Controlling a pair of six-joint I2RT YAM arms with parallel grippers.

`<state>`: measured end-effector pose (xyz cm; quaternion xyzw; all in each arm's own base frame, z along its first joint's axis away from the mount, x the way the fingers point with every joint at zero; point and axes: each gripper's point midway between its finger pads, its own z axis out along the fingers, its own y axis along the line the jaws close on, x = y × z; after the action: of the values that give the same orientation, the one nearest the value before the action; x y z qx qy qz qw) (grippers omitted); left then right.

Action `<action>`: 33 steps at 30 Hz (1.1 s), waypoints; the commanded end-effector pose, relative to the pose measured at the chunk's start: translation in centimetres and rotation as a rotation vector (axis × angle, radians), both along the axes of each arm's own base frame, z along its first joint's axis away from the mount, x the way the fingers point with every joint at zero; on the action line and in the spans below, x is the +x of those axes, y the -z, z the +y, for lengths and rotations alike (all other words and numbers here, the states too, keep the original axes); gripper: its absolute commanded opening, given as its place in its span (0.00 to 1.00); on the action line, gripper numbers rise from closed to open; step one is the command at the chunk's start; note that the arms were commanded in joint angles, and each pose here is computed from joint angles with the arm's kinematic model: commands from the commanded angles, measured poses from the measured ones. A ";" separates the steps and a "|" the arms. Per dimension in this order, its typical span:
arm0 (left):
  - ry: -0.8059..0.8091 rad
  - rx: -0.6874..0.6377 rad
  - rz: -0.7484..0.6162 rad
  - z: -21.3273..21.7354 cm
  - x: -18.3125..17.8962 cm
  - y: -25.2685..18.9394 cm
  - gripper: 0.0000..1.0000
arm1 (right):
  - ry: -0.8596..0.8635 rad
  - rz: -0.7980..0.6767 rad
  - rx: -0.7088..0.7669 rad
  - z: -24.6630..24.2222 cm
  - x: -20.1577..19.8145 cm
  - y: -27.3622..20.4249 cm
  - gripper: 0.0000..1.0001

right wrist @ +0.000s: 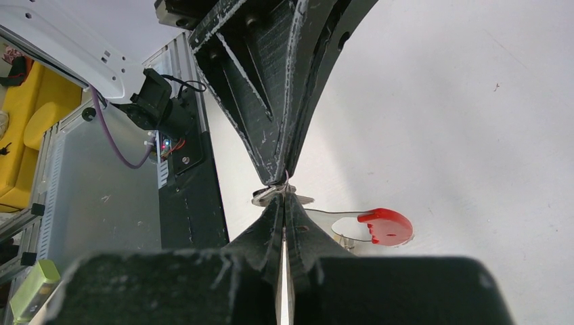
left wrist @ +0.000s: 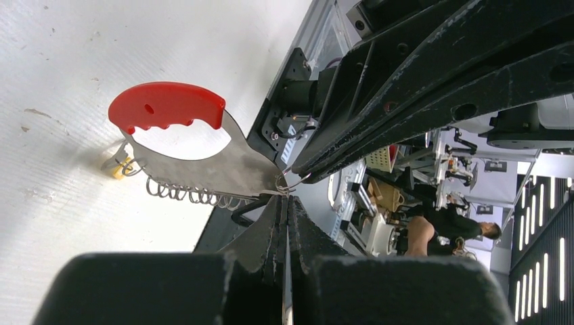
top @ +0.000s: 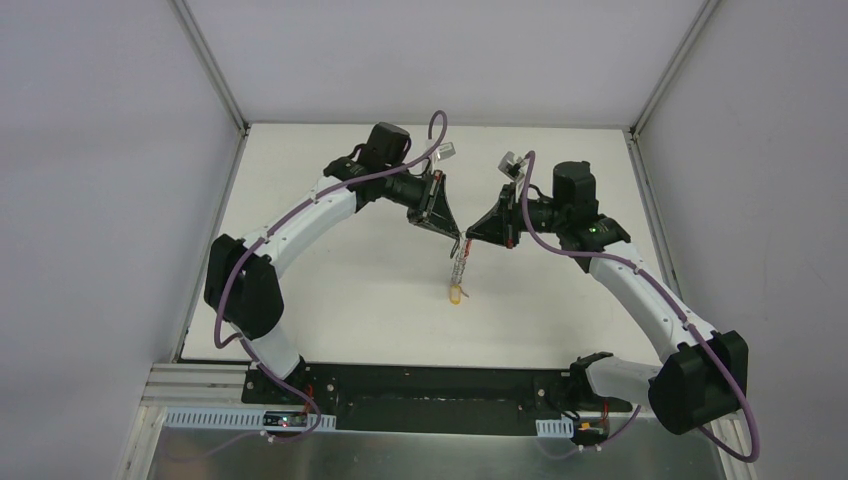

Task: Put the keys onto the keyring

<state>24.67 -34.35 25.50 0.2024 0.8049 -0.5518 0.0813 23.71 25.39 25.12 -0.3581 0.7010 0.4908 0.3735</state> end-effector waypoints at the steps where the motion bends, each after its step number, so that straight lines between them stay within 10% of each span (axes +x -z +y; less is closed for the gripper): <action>1: 0.010 -0.059 -0.076 0.2 0.4 -3.0 0.00 | -0.042 -0.051 0.048 0.2 -0.5 -1.7 0.00; 33: 0.050 -0.068 -0.073 -0.4 0.5 -2.9 0.00 | -0.050 -0.039 0.039 0.4 -0.6 -1.2 0.00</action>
<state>24.96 -34.42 26.44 0.2078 0.8001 -0.5569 0.0805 23.70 25.45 25.37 -0.3611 0.6956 0.4942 0.3763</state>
